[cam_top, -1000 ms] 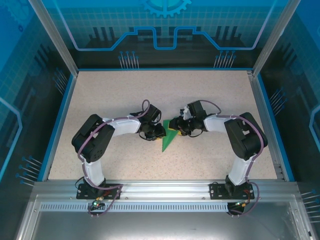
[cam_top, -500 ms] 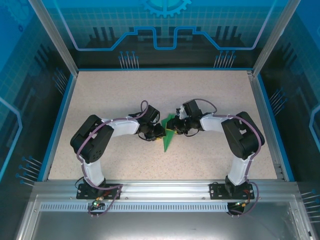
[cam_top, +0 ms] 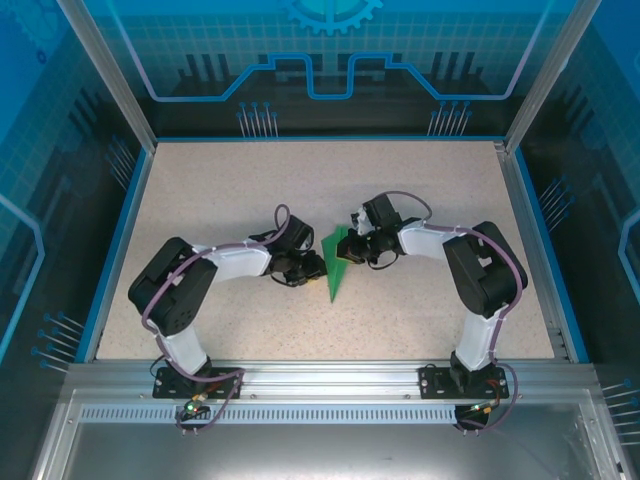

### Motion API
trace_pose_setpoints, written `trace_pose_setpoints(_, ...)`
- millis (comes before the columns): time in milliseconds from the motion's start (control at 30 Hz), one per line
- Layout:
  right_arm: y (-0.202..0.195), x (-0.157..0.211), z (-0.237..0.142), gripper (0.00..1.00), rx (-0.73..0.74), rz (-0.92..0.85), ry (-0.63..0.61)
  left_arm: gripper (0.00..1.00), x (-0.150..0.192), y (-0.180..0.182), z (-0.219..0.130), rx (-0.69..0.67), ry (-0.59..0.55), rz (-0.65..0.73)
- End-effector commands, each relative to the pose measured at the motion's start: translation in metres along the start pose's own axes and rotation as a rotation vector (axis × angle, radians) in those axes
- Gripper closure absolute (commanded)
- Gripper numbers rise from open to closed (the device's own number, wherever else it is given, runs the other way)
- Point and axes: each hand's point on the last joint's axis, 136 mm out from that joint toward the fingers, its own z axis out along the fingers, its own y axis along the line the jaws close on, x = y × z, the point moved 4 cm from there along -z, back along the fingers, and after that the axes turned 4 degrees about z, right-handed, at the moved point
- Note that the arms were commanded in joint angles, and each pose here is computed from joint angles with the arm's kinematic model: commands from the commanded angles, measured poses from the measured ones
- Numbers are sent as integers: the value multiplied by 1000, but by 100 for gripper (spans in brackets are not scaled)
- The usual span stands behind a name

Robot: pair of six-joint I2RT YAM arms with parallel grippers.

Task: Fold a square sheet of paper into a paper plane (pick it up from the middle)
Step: Turn over the paper at the center of the table.

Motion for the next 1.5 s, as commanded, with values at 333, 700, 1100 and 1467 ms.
trace_pose_setpoints(333,0,8,-96,92,807,-306,-152,73,2,31,-67,-114,-271,-60)
trace_pose_setpoints(700,6,26,-63,90,1229,-384,-128,67,7,68,-122,-198,-533,-193)
trace_pose_setpoints(1100,62,65,21,56,843,-440,52,55,20,89,-148,-218,-626,-229)
trace_pose_setpoints(1467,47,38,-54,37,190,-251,-35,52,15,68,-134,-160,-542,-161)
